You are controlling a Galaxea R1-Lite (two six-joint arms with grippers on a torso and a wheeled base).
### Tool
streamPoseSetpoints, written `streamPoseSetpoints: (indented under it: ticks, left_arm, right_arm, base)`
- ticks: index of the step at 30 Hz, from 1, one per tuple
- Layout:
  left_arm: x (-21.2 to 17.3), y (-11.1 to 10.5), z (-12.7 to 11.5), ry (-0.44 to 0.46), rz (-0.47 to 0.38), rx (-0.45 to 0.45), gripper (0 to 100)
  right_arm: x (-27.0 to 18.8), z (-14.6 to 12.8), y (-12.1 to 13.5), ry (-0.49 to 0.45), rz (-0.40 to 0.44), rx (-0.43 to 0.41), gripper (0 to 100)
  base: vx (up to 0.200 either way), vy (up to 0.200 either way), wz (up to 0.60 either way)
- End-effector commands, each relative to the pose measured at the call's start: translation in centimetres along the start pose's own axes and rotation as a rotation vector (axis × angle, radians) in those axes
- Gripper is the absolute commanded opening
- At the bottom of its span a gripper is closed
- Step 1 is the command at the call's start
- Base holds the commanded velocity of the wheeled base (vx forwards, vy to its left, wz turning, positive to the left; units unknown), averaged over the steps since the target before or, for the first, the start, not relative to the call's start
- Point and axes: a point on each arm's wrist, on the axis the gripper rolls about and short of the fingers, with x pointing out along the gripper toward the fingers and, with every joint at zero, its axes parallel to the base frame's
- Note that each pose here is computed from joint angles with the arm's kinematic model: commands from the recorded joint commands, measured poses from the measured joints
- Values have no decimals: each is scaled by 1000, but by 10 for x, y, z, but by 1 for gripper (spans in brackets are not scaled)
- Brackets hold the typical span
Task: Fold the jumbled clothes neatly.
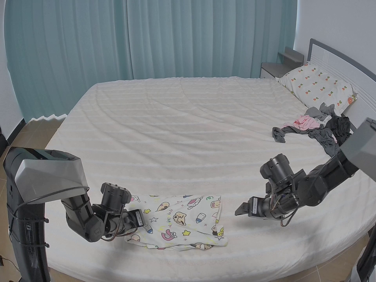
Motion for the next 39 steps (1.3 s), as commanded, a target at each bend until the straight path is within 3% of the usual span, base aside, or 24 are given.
streamPoseSetpoints:
  ticks: [1,8,11,12,14,19,26,33,34,39]
  left_arm:
    - [-6,28,16,-34,53,-69,0]
    - [-20,73,39,-63,80,-108,0]
    - [-31,113,53,-91,102,-141,0]
    - [-31,113,53,-91,102,-141,0]
    - [-37,142,59,-104,127,-155,0]
    - [-44,182,62,-116,157,-183,0]
    - [-50,218,73,-170,178,-241,0]
    - [-43,227,74,-175,188,-263,0]
    - [-44,227,75,-180,188,-264,100]
    - [-49,226,82,-220,179,-326,100]
  right_arm:
    - [-34,1,-17,-58,15,43,100]
    - [-44,-5,-21,-64,15,44,100]
    - [-46,-7,-23,-65,13,47,100]
    - [-46,-7,-23,-65,13,47,100]
    - [-49,-7,-24,-71,16,48,100]
    - [-55,-9,-24,-83,19,48,100]
    - [-55,-10,-31,-79,5,63,100]
    - [-62,-11,-32,-93,14,64,100]
    - [-65,-11,-32,-100,17,63,100]
    - [-90,-15,-31,-167,61,56,100]
  base:
    - [0,0,0]
    - [0,0,0]
    - [0,0,0]
    - [0,0,0]
    - [0,0,0]
    - [0,0,0]
    - [0,0,0]
    - [0,0,0]
    - [0,0,0]
    - [0,0,0]
